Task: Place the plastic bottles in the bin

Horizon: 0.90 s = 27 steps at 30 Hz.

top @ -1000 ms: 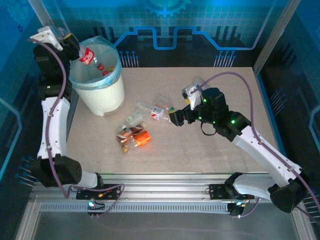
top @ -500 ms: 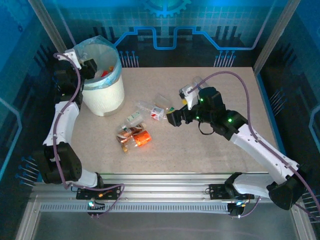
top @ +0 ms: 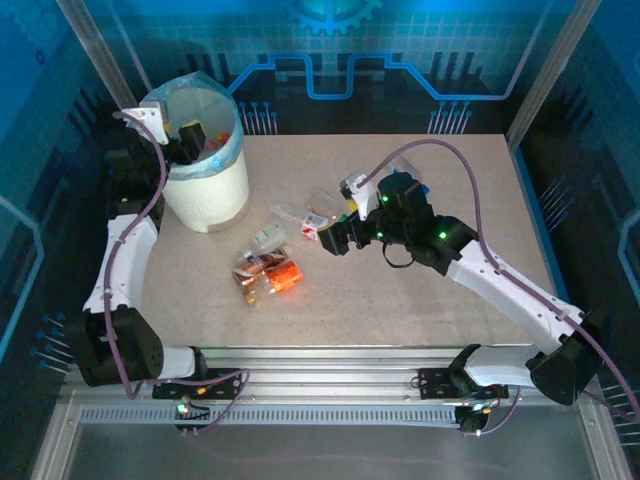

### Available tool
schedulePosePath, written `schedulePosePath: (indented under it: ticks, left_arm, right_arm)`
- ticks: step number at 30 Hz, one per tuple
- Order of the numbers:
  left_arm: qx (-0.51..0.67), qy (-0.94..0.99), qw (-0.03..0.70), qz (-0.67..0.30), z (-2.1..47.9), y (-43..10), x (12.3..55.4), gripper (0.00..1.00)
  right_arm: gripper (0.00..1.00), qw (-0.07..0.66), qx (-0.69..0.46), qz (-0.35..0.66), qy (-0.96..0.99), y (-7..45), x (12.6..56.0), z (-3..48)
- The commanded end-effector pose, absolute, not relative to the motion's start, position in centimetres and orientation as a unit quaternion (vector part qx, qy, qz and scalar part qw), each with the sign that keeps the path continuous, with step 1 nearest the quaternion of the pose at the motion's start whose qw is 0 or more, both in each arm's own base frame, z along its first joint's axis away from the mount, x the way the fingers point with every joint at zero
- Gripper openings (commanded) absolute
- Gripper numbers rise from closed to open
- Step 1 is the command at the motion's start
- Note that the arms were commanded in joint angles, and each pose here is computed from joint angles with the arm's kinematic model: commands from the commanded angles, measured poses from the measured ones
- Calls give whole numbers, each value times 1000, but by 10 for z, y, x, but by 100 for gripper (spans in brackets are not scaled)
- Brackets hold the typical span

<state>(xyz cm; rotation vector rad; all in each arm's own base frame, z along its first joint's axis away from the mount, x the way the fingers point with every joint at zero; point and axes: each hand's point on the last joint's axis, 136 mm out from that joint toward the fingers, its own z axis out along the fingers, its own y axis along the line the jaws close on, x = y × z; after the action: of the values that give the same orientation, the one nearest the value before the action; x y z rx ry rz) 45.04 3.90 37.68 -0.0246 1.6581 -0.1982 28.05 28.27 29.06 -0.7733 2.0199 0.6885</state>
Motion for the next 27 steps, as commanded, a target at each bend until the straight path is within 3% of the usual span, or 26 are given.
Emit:
schedulePosePath:
  ticks: [1, 13, 21, 27]
  left_arm:
    - [-6, 726, 678, -113, 399, 30, 443, 70]
    - [-45, 775, 612, -152, 377, 27, 458, 54]
    - [-65, 826, 543, -137, 335, 31, 466, 25]
    - [-63, 863, 484, -135, 302, 27, 485, 26]
  right_arm:
    - [100, 436, -314, 290, 792, 295, 280, 309]
    - [100, 423, -321, 281, 799, 296, 280, 300]
    - [100, 413, -325, 283, 802, 299, 281, 294]
    - [100, 409, -330, 281, 803, 302, 283, 291]
